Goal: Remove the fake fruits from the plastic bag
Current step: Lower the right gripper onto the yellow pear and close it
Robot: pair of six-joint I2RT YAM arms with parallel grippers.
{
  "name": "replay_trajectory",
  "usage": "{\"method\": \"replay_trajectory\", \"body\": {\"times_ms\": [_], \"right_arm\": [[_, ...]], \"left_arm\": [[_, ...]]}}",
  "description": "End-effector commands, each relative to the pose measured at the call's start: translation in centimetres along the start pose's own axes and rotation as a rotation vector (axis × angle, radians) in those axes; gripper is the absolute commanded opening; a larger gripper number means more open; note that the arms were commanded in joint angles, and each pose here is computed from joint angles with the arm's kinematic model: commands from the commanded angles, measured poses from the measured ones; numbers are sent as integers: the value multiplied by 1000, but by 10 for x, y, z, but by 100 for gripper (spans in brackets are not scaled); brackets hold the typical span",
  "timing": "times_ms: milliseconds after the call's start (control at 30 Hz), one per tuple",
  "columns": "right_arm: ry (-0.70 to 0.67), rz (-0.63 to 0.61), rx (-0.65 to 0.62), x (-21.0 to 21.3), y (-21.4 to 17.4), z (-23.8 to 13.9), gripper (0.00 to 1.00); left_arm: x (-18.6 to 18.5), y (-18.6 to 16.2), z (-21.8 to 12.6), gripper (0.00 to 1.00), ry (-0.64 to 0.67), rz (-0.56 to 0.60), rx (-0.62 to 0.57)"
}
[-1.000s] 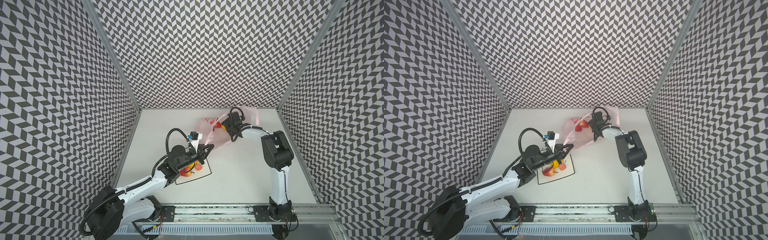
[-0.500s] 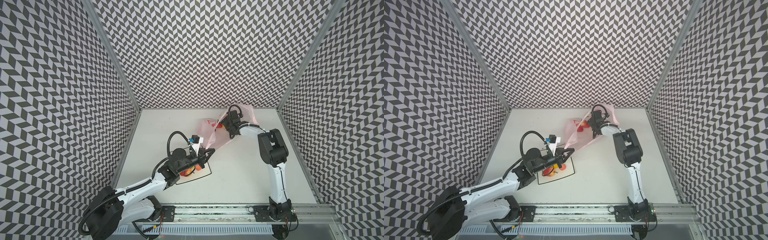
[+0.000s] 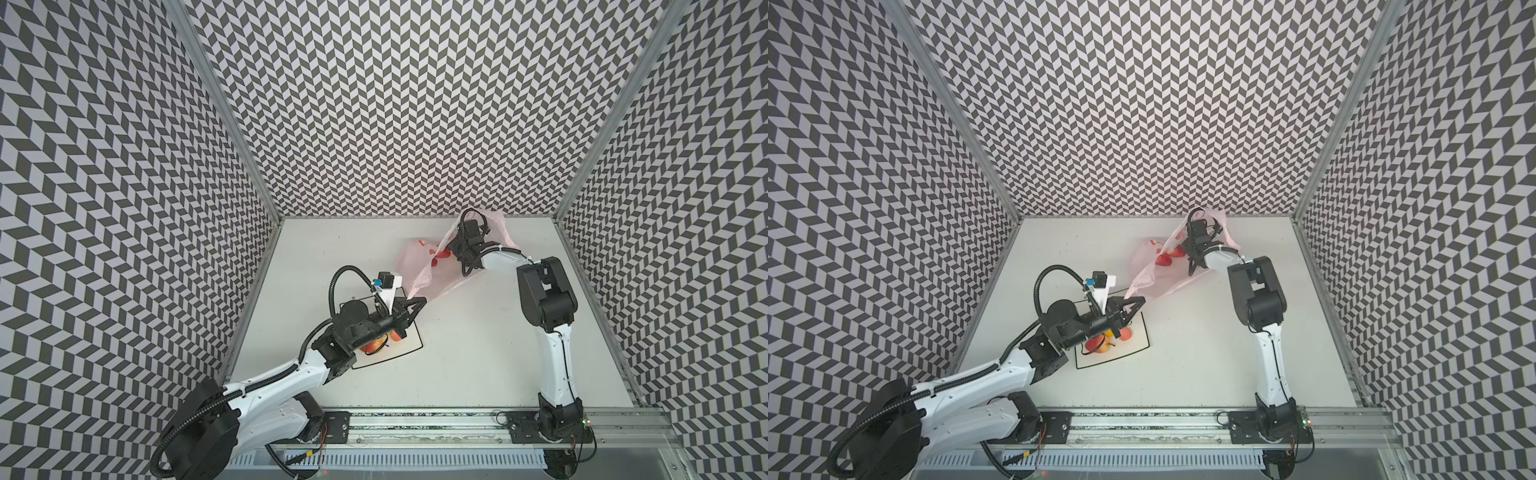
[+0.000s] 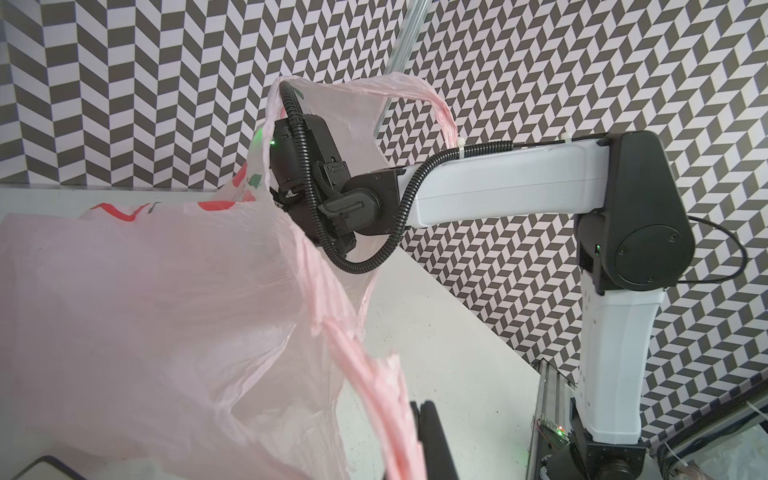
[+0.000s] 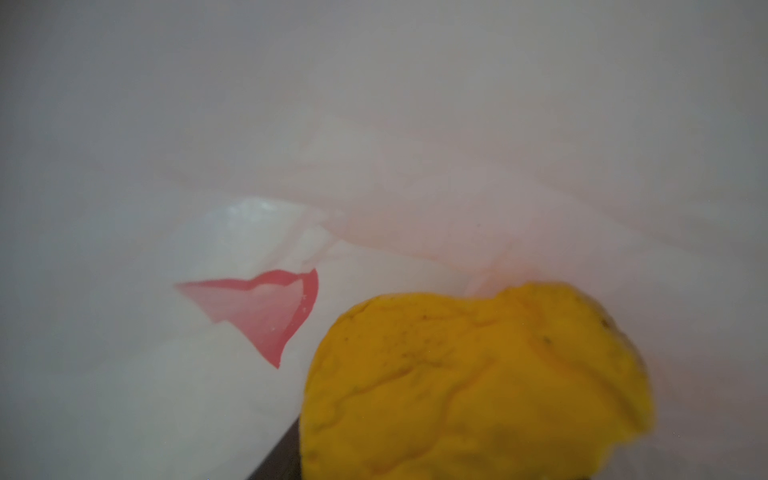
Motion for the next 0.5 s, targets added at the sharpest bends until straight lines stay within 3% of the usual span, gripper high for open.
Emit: {"method": "replay_trajectory", "body": {"times_ms": [0, 300, 467], "right_arm": [[75, 9, -46, 16, 17, -30, 73], [85, 200, -60, -4, 22, -46, 91], [53, 310, -60, -22, 22, -36, 92]], "left_arm": [[-1, 5, 3, 0, 0, 14, -18], [-5, 1, -2, 0, -25, -10, -14], [-9, 3, -5, 0, -30, -17, -22]]}}
Point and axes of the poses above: each gripper's point midway between its finger pads, its own z axis out along the fingers, its own x axis along the line the jaws close on, y = z × x, the point moved 4 cm from there along -z, back along the fingers, and after that the axes turned 5 degrees about z, right-handed, at the moved point
